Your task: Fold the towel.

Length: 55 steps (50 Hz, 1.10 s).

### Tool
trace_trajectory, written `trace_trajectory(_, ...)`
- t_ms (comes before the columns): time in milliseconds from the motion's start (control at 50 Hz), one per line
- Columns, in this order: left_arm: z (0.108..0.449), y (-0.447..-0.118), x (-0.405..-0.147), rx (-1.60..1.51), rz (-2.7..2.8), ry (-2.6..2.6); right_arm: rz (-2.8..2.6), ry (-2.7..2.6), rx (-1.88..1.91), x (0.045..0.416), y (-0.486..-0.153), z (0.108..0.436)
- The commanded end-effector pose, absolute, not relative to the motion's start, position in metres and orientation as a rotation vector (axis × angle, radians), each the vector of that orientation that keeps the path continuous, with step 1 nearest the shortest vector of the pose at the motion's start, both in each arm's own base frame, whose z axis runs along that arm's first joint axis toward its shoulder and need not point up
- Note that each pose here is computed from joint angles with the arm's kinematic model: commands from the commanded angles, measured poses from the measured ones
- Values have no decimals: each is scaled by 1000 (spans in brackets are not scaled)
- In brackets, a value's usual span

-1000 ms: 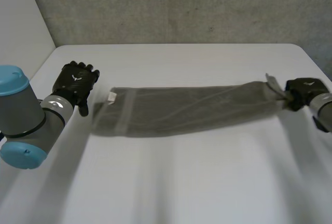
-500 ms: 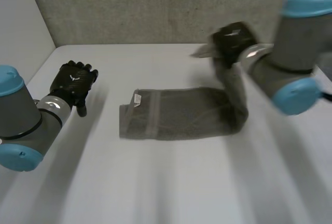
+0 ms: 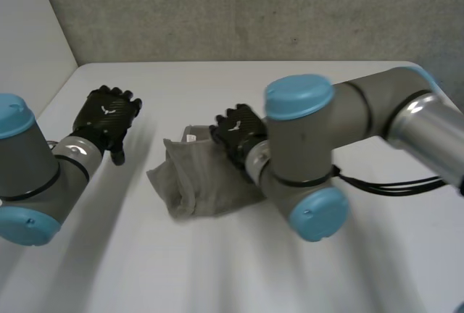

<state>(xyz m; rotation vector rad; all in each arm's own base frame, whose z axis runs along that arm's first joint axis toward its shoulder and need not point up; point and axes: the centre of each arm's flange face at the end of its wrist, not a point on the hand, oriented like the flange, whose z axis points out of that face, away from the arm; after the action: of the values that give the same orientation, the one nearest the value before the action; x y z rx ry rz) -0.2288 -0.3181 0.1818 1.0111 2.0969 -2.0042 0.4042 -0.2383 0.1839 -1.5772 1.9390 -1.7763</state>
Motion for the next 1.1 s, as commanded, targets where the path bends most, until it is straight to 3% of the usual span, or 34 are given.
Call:
trace_trajectory(20,186,-292,-264,1105,-2092,2122,-1763,2051,-1439,361,-251,195)
trace_trajectory(160,177,-245,-299,1224,-2133,2264,-1719,2163,-1326,316,-262,178)
trace_trajectory(320,153,-211,-307,1357,-2037,2326,-1700,2262,-1267,288,-274,163)
trace_trajectory(720,147,-220,-305,1451,-1968,2165,-1677,2260,-1264,284,-277,148)
trace_trajectory(1100,133,-205,-295,1462,-1796,2140,-1669,2266,-1280,283,-276,145)
